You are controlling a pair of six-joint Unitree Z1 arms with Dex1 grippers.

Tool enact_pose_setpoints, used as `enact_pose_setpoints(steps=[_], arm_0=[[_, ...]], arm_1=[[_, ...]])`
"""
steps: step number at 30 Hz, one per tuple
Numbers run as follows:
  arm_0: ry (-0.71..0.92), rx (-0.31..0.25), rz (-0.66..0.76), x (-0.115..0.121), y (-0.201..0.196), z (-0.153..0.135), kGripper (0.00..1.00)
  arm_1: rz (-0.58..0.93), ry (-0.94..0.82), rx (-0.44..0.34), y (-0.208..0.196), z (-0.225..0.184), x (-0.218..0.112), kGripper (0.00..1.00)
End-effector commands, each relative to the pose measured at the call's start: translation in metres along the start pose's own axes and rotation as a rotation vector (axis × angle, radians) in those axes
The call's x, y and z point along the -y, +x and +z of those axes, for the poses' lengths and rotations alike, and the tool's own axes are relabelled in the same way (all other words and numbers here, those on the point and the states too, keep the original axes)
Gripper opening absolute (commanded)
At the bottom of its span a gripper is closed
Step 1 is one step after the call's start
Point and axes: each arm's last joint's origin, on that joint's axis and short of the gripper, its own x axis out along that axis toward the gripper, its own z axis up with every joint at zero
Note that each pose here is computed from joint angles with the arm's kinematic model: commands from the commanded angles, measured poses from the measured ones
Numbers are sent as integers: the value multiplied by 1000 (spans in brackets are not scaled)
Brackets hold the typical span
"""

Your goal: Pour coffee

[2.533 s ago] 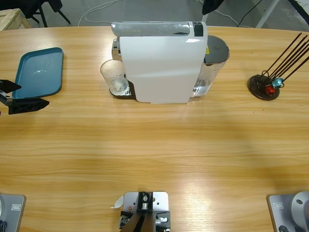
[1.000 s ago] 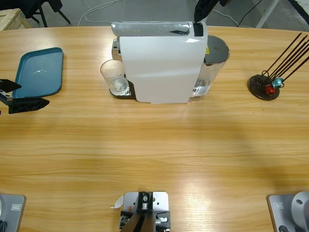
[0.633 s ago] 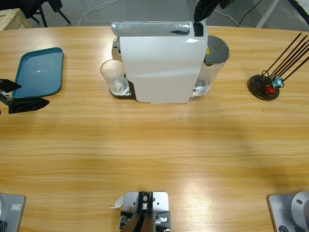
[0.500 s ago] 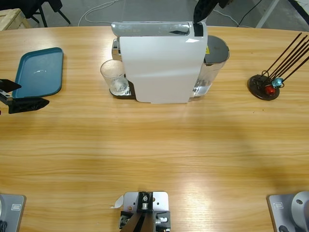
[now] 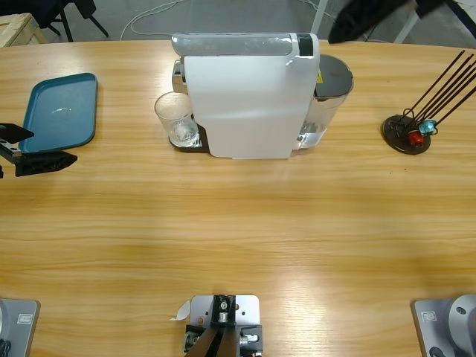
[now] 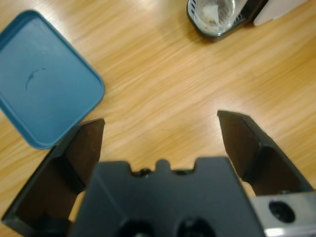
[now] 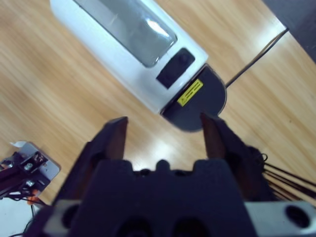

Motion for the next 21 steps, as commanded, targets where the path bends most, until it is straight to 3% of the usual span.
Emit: enact_pose_setpoints(steps=[1, 15, 21], arm_0=[[1, -14, 10, 1, 3, -9, 996], [1, -22, 8, 1, 4, -9, 996], [1, -19, 10, 1, 6, -8, 996]], arm_1=[[15, 32, 11, -10, -31, -6, 1000], [3, 32, 36, -16, -30, -5, 1000], [-14, 22, 39, 7, -73, -12, 996]])
